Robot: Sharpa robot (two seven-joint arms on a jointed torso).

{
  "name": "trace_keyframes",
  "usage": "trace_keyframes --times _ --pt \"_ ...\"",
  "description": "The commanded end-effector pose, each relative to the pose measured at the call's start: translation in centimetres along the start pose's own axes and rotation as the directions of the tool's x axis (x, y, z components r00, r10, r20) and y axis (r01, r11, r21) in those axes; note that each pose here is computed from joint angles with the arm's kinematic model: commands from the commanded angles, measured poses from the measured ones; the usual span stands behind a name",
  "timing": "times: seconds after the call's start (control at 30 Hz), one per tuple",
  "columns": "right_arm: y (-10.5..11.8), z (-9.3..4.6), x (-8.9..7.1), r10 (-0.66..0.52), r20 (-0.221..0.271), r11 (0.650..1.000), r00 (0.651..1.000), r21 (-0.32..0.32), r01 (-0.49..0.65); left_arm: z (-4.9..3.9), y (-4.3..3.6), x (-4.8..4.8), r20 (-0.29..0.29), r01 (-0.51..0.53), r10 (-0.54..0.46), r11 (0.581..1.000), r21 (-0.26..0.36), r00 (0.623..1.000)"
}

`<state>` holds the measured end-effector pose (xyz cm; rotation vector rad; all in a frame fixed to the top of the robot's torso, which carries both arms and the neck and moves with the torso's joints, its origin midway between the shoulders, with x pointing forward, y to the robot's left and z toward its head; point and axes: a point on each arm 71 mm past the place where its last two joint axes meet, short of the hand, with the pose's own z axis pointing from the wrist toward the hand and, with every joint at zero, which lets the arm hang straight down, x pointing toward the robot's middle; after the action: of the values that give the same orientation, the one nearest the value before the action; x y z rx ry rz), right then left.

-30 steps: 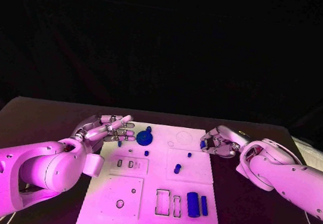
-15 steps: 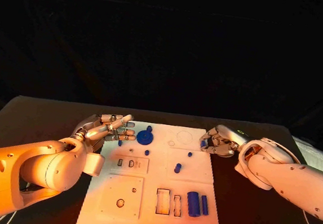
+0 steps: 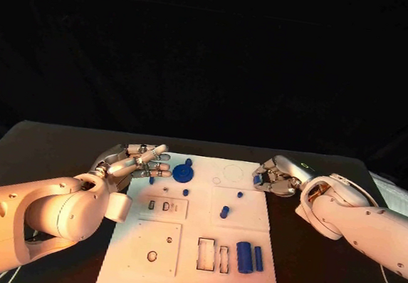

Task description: Assemble the parts on the task board

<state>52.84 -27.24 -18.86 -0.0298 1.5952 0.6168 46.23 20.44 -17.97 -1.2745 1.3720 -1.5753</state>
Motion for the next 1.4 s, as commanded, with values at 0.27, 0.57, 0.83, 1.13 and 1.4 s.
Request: trace_keyframes --times 0.27,0.57,0.83,1.13,1.4 --pt "3.2 0.0 -0.9 0.096 0.050 0.995 0.994 0.009 -0.096 0.15 -0.05 0.17 -0.016 0.008 -0.008 1.000 0.008 1.000" --pt "9.5 1.1 1.0 0.142 -0.015 0.989 0.990 -0.042 -0.143 0.42 0.05 0.11 -0.013 0.008 -0.008 1.000 0.010 1.000" --pt "14.3 2.2 3.9 0.121 -0.077 0.988 0.990 -0.083 -0.127 0.70 0.15 -0.13 -0.004 0.006 -0.006 1.000 0.011 1.000" --pt "17.0 2.8 7.3 0.091 -0.160 0.993 0.983 -0.062 -0.102 0.80 0.21 0.05 -0.007 0.008 -0.008 1.000 0.009 1.000" --pt "18.3 2.8 9.5 0.077 -0.197 0.994 0.977 -0.059 -0.090 0.80 0.21 0.08 -0.005 0.008 -0.008 1.000 0.010 1.000"
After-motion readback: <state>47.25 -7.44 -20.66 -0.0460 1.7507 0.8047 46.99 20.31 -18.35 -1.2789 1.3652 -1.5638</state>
